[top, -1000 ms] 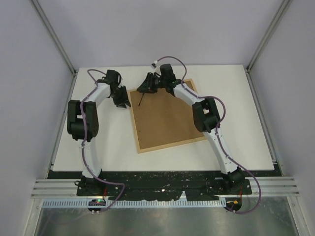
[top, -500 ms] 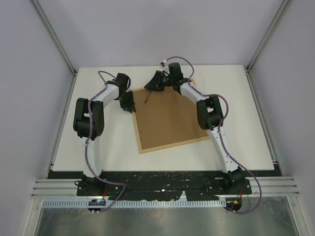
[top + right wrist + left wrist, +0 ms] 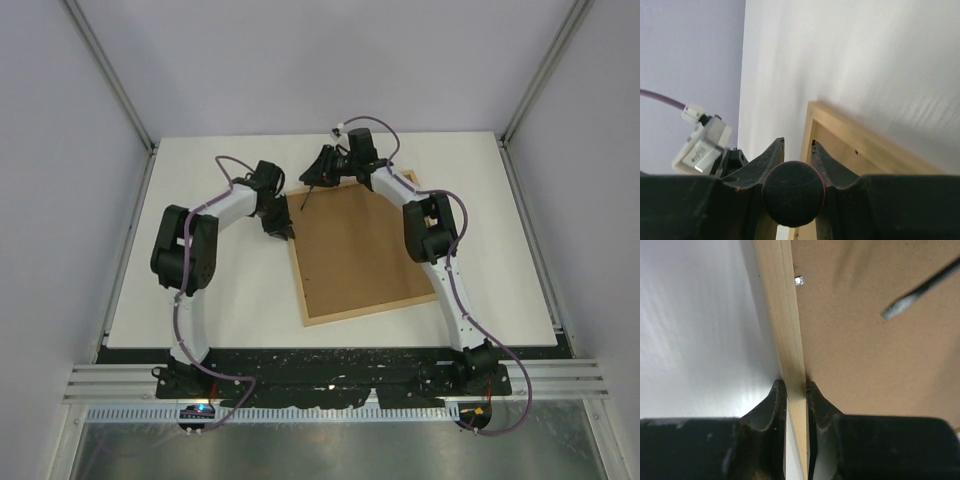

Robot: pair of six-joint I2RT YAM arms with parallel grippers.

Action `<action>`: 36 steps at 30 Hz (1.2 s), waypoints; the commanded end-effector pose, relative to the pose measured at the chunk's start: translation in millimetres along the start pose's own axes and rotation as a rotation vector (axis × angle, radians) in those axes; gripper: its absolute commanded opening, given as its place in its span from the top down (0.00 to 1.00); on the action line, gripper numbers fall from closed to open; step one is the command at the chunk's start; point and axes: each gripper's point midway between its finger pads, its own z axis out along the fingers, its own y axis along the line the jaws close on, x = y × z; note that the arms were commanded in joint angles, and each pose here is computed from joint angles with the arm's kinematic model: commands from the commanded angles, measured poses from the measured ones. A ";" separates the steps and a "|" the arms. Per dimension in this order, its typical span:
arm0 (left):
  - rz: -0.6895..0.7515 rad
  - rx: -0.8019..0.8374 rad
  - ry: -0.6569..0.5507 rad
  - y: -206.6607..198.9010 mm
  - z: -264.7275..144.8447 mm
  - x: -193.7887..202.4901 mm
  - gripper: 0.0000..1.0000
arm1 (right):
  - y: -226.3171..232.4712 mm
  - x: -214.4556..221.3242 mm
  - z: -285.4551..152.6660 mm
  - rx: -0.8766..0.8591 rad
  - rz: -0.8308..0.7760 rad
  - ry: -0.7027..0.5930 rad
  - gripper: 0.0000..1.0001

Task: Take the photo out of the frame
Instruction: Adjust the photo frame at the center of the board, then adjust the screwdriver.

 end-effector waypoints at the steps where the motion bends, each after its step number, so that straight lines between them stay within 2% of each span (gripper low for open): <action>1: 0.020 0.108 0.051 -35.1 -12.9 26.2 0.80 | 46.5 -26.1 -21.6 -0.028 -0.097 -0.065 0.92; 4: 0.061 0.133 -0.001 -41.4 -30.0 9.4 0.65 | 44.0 -24.8 -28.3 0.020 -0.107 -0.064 0.92; 8: 0.122 0.182 -0.075 -52.8 -59.6 -13.4 0.50 | 43.0 -12.5 -40.7 0.069 -0.111 -0.037 0.92; 11: 0.174 0.203 -0.112 -59.8 -74.1 -20.1 0.44 | 49.3 2.8 -51.1 0.060 -0.080 0.006 0.92; 15: 0.194 0.283 -0.096 -75.0 -81.3 -15.9 0.39 | 69.7 18.2 -68.4 0.053 -0.060 0.021 0.92; 23: 0.298 0.357 -0.068 -112.5 -88.5 4.3 0.39 | 93.7 24.1 -79.6 0.067 -0.096 -0.008 0.92; 29: 0.319 0.236 -0.090 -96.5 -80.8 -2.9 0.41 | 109.1 51.3 -89.0 0.053 -0.100 0.059 0.92; 33: 0.299 0.203 -0.115 -83.9 -83.1 -12.3 0.49 | 102.7 74.1 -104.3 0.078 -0.144 0.111 0.92; 36: 0.282 0.190 -0.122 -74.6 -82.7 -18.2 0.54 | 96.8 93.4 -115.2 0.076 -0.115 0.167 0.92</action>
